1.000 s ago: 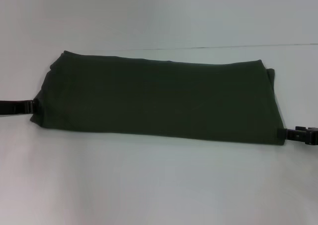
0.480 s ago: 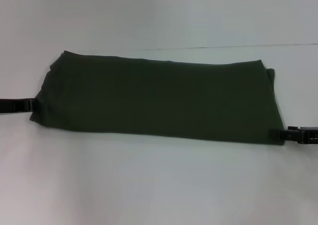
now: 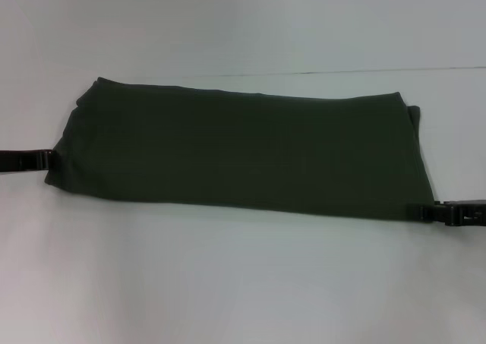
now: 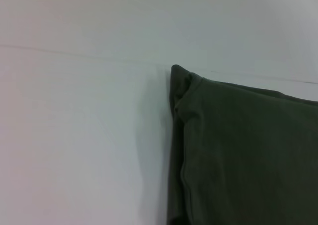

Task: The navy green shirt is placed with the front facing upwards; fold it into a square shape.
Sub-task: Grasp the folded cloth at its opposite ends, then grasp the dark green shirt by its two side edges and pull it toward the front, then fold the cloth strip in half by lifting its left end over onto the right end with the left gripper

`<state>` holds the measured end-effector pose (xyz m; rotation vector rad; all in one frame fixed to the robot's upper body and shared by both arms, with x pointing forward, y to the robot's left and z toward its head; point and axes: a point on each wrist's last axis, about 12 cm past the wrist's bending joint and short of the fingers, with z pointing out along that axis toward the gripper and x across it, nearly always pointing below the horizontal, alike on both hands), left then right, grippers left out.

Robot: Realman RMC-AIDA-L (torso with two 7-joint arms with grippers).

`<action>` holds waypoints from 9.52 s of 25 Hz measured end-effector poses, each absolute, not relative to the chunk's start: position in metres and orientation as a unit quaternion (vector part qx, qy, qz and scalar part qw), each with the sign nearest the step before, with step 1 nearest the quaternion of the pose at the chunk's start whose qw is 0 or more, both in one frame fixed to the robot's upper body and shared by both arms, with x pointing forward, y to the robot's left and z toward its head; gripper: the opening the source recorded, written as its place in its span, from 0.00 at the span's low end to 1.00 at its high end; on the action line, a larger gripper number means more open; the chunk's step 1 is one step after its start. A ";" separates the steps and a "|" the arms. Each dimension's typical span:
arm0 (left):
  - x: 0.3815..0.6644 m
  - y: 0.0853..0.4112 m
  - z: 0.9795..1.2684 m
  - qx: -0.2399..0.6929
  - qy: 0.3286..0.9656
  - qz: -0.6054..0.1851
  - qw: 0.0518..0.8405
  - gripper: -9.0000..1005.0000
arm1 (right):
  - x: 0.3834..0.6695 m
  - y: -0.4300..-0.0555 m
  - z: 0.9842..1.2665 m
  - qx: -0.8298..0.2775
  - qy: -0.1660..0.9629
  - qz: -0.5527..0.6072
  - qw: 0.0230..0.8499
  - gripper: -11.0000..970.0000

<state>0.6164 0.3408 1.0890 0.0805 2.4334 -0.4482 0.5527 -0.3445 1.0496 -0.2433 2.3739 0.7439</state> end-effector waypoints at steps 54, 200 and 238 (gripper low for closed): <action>0.518 0.371 1.079 0.074 0.918 -0.303 0.245 0.03 | 0.478 -0.385 1.051 -0.111 0.879 0.300 0.353 0.03; 0.571 0.331 1.096 0.013 0.949 -0.277 0.148 0.80 | 0.535 -0.287 1.082 -0.443 0.745 0.328 0.374 0.96; 0.586 0.309 1.104 0.055 0.950 -0.271 0.142 0.19 | 0.538 -0.289 1.080 -0.438 0.753 0.314 0.377 0.96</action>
